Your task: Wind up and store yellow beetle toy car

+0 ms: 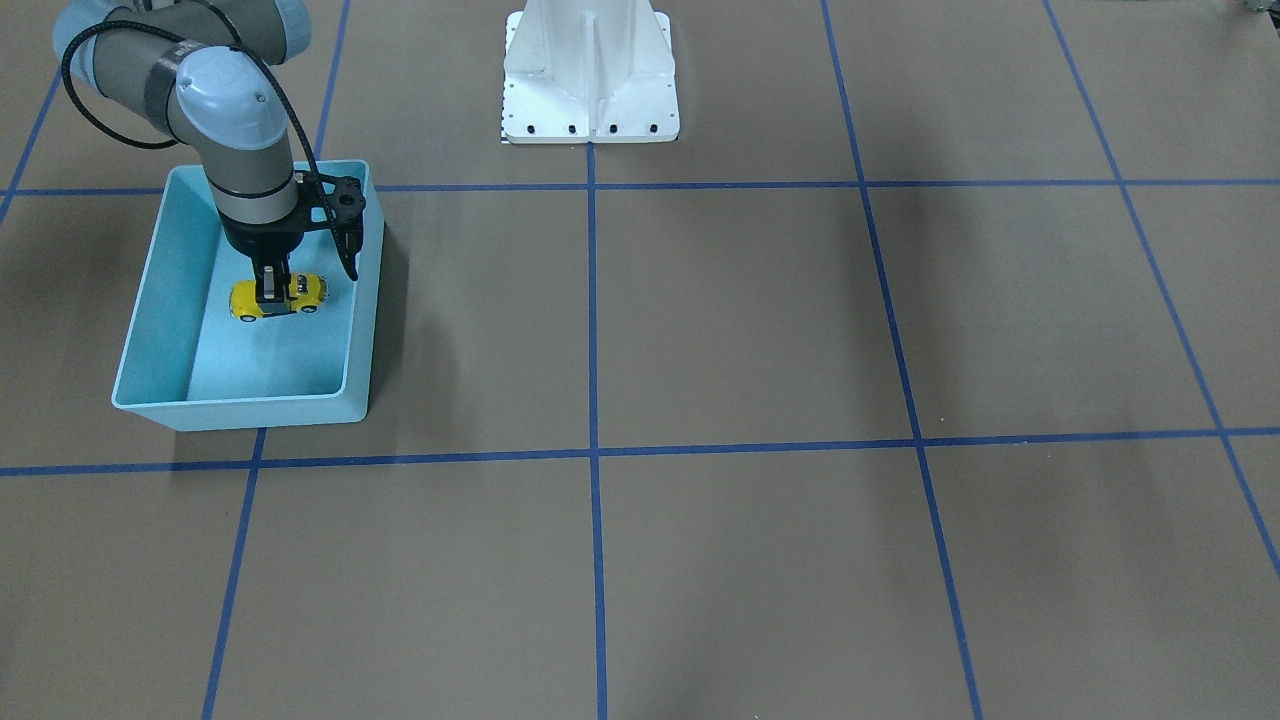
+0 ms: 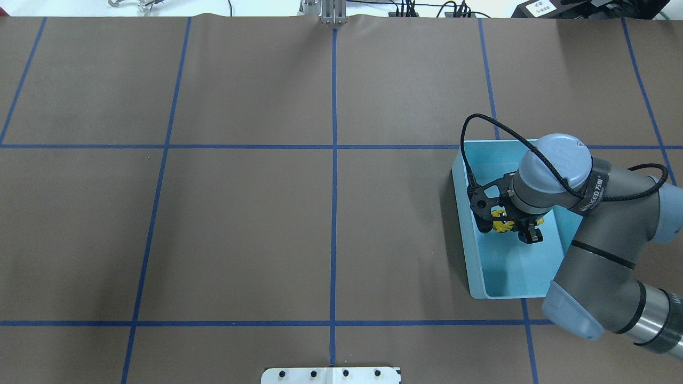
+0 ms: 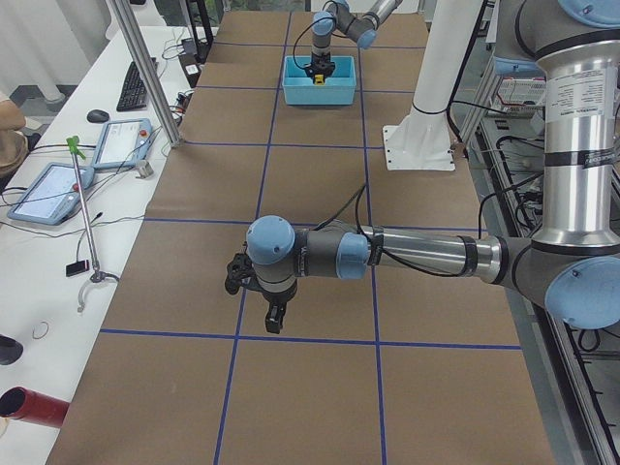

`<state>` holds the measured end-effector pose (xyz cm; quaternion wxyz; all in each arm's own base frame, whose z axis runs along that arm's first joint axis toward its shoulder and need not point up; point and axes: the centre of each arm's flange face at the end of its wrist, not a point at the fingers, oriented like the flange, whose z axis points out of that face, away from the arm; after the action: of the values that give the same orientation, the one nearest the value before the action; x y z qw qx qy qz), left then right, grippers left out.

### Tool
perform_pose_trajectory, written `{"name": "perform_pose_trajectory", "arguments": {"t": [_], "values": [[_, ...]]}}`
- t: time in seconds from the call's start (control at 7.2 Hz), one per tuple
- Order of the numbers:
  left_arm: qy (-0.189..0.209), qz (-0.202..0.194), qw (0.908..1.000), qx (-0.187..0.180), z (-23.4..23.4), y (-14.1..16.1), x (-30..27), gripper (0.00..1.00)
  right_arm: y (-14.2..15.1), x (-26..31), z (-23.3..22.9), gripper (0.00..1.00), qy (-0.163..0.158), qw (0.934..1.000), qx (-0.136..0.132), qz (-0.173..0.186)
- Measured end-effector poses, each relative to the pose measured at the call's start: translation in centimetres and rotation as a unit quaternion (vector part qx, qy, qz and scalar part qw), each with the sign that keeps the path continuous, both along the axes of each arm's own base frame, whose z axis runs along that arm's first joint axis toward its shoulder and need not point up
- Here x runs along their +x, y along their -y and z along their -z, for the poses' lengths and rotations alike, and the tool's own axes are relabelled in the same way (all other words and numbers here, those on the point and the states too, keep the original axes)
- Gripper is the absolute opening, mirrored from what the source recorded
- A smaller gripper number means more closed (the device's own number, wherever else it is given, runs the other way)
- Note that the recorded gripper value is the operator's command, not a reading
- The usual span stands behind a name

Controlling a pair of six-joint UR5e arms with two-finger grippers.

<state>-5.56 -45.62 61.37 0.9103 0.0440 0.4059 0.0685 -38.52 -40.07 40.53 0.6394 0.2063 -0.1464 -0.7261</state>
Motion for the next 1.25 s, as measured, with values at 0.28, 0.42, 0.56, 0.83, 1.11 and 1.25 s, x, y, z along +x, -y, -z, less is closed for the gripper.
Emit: {"name": "perform_pose_trajectory", "arguments": {"t": [0.28, 0.42, 0.56, 0.83, 1.11, 1.25], "values": [[0.0, 0.0, 1.0, 0.0, 0.0, 0.0, 0.0, 1.0, -0.1, -0.1, -0.2, 1.0, 0.0, 1.0, -0.004, -0.005], [0.0, 0.0, 1.0, 0.0, 0.0, 0.0, 0.0, 1.0, -0.1, 0.0, 0.0, 1.0, 0.002, 1.0, -0.004, -0.005], [0.0, 0.0, 1.0, 0.0, 0.0, 0.0, 0.0, 1.0, 0.1, 0.7, 1.0, 1.0, 0.014, 0.9999, -0.002, -0.01], [0.0, 0.0, 1.0, 0.0, 0.0, 0.0, 0.0, 1.0, 2.8, 6.8, 4.2, 1.0, 0.056, 0.9967, -0.004, -0.058], [0.0, 0.0, 1.0, 0.001, 0.1, 0.1, 0.0, 1.0, 5.8, 16.4, 6.0, 1.0, 0.11, 0.9741, -0.064, -0.187], [0.0, 0.0, 1.0, 0.001, 0.1, 0.1, 0.0, 1.0, 6.3, 20.9, 6.1, 1.0, 0.137, 0.9417, -0.123, -0.281]]}}
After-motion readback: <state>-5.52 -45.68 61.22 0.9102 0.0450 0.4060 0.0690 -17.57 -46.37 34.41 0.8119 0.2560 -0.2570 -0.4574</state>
